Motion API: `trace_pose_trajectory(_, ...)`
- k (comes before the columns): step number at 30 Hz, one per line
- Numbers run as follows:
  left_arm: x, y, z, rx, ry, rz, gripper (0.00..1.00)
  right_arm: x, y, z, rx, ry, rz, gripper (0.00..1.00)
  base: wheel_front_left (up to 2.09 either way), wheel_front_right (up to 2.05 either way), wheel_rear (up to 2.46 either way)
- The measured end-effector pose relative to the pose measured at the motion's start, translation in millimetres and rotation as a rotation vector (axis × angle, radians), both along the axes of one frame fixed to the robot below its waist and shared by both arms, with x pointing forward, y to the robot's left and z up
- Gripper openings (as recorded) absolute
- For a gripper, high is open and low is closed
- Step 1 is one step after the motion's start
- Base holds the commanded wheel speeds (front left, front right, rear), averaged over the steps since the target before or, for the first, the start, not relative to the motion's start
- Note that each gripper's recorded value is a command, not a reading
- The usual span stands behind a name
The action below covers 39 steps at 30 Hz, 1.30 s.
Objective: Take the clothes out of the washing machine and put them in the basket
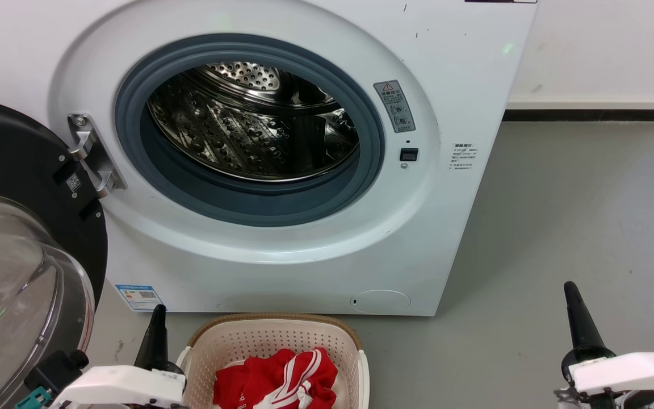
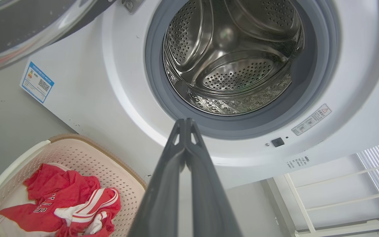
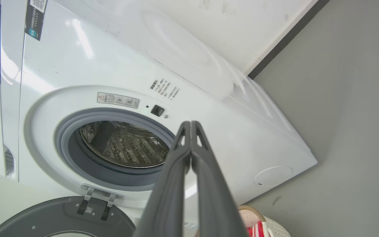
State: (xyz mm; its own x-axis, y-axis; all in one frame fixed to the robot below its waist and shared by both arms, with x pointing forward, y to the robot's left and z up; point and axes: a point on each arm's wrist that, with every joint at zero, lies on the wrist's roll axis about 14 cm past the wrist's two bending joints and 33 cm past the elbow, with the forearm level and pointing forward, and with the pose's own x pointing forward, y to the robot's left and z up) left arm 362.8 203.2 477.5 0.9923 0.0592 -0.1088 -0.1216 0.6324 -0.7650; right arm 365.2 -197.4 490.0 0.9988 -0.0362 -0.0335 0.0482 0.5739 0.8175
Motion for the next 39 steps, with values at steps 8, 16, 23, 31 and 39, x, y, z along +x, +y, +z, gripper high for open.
trace_pose_trajectory(8, 4, -1, 2, -0.101, -0.008, 0.003, 0.00, 2, -1, -1, 0.088, 0.006, -0.002, 0.00, 0.00, 0.00, 0.00)
trace_pose_trajectory(16, 8, -2, 6, -0.192, -0.021, 0.001, 0.00, 6, -1, 1, 0.171, 0.002, -0.002, 0.00, 0.00, 0.00, 0.00)
trace_pose_trajectory(23, 10, -2, 7, -0.268, -0.029, -0.001, 0.00, 9, -2, 4, 0.238, -0.002, 0.000, 0.00, 0.00, 0.00, 0.00)
trace_pose_trajectory(31, 13, -2, 10, -0.350, -0.041, 0.000, 0.00, 11, -2, 5, 0.309, -0.004, 0.000, 0.00, 0.00, 0.00, 0.00)
trace_pose_trajectory(39, 16, -2, 14, -0.426, -0.056, -0.001, 0.00, 14, -2, 7, 0.376, -0.010, 0.004, 0.00, 0.00, 0.00, 0.00)
